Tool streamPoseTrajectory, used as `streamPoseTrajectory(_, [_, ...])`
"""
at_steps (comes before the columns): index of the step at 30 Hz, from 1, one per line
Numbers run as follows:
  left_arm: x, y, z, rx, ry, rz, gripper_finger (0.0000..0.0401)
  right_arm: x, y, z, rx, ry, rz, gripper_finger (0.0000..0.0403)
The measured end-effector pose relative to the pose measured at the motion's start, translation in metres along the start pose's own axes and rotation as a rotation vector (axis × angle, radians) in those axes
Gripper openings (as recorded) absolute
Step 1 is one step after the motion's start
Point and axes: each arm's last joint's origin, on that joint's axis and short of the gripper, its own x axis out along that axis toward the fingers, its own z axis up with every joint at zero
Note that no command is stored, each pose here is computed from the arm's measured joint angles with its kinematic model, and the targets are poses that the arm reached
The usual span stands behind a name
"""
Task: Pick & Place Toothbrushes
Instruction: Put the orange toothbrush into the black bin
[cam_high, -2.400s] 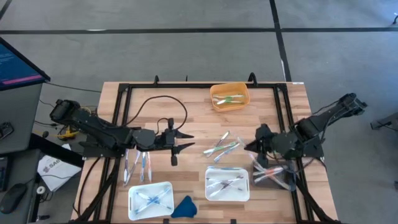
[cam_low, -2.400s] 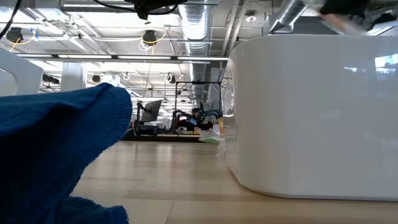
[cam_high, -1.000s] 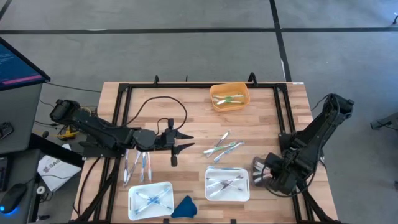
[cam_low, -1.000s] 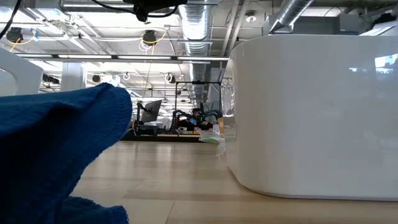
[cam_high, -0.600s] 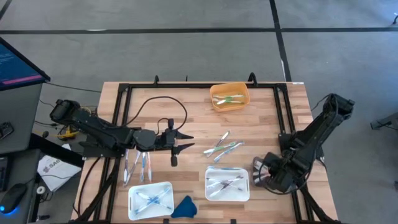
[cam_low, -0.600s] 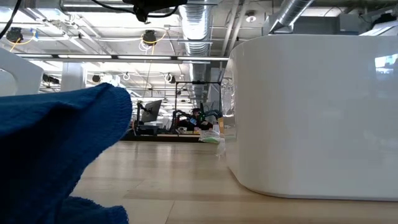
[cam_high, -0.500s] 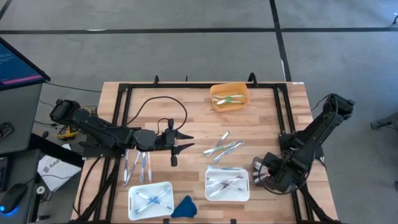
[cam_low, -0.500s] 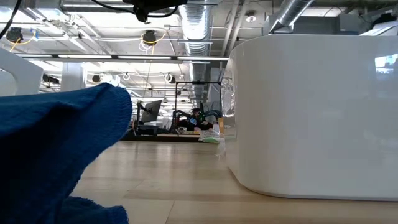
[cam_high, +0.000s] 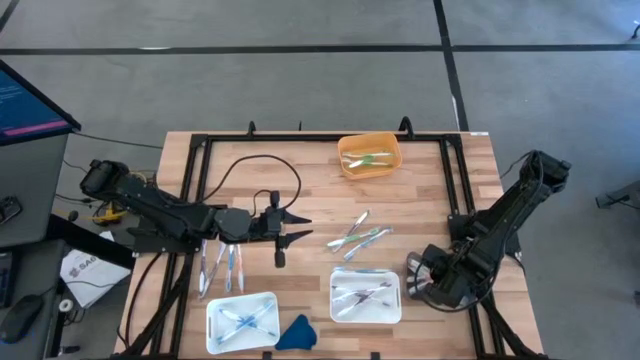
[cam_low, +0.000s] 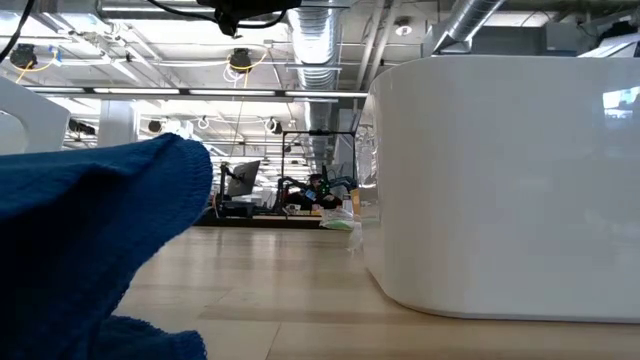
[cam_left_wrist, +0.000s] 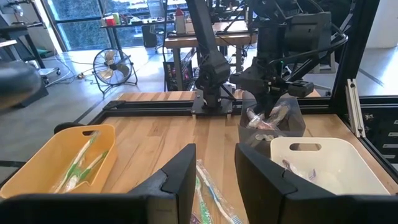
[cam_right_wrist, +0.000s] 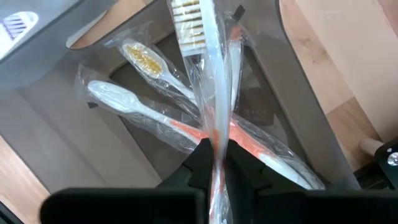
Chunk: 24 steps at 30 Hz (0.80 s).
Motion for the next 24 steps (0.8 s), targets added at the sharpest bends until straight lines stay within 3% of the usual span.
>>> streamPoseTrajectory(6, [0.0, 0.0, 0.0, 0.001, 0.003, 0.004, 0.0104, 0.0, 0.0, 0.0, 0.0, -0.002, 0.0, 0.001])
streamPoseTrajectory(13, [0.0, 0.0, 0.0, 0.002, 0.004, 0.004, 0.0104, 0.0, -0.001, 0.001, 0.014, -0.005, -0.01, 0.004])
streamPoseTrajectory(19, [0.0, 0.0, -0.001, 0.003, 0.006, 0.003, 0.0104, 0.004, -0.002, 0.001, 0.014, -0.005, -0.009, 0.0009])
streamPoseTrajectory(24, [0.0, 0.0, -0.001, 0.003, 0.006, 0.003, 0.0104, 0.022, -0.01, -0.002, 0.045, 0.025, -0.017, 0.0036])
